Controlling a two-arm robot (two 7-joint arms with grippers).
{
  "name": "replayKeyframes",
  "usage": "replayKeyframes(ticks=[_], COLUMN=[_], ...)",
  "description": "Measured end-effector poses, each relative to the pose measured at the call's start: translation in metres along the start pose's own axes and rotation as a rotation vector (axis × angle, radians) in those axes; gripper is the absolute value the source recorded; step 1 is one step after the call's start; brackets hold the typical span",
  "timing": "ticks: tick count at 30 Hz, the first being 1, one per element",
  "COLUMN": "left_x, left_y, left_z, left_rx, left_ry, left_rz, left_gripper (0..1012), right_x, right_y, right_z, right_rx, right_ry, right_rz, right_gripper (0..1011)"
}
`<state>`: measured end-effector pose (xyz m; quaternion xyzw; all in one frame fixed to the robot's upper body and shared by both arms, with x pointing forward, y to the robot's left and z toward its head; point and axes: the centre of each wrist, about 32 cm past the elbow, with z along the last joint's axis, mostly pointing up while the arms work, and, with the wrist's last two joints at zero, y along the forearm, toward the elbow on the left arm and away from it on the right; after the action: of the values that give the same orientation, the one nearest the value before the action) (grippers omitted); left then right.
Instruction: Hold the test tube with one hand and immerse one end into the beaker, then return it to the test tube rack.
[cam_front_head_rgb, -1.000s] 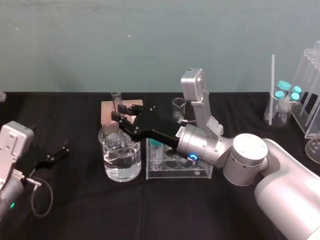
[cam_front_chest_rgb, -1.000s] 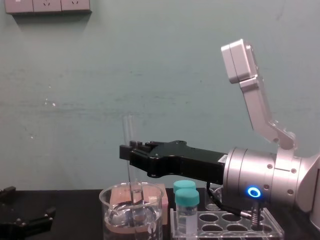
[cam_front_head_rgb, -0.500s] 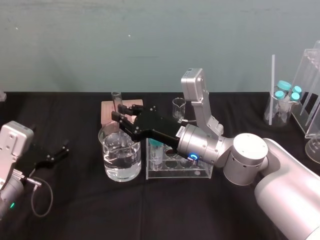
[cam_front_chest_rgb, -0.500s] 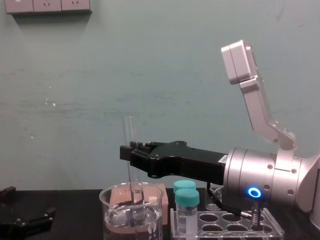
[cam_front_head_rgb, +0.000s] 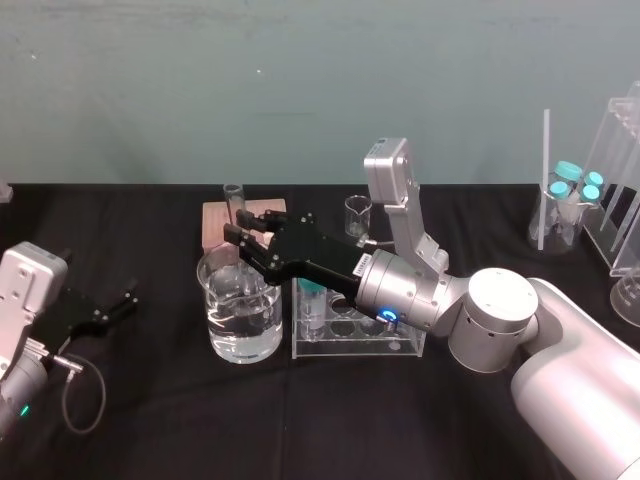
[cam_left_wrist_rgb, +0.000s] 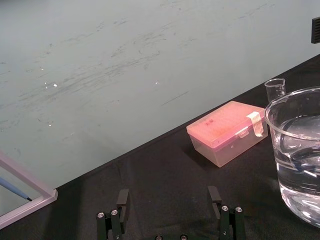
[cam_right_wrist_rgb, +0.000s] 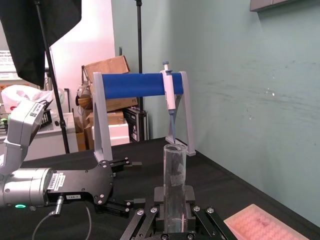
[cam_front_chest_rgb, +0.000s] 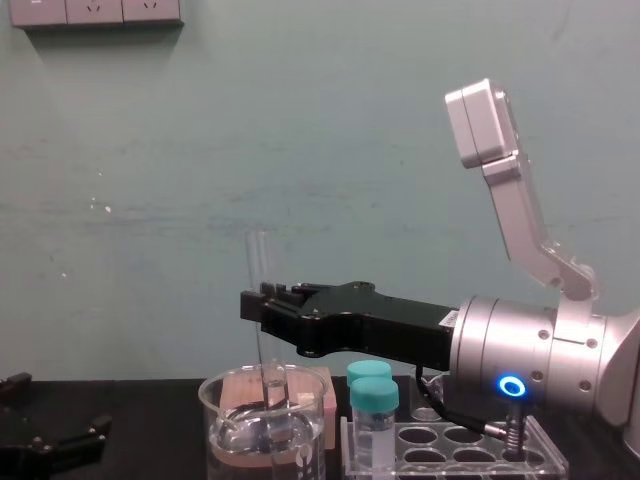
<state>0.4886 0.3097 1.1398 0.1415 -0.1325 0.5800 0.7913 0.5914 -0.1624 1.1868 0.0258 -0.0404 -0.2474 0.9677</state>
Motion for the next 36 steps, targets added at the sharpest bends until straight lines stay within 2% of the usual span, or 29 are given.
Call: replayKeyframes(ticks=[21, 36], left_x=[0.0000, 0.0000], left_y=[0.0000, 0.0000], left_z=[0.0000, 0.0000], left_rx=[0.000, 0.000], left_ry=[0.000, 0.000], left_rz=[0.000, 0.000], left_gripper=[1000, 1000], right_x=[-0.0031, -0.0019], right_y=[-0.0026, -0.0011], right_z=[0.0003, -0.0002], right_rx=[-0.003, -0.005], right_ry=[0.001, 0.004], right_rz=[0.000, -0.002], right_gripper=[226, 226])
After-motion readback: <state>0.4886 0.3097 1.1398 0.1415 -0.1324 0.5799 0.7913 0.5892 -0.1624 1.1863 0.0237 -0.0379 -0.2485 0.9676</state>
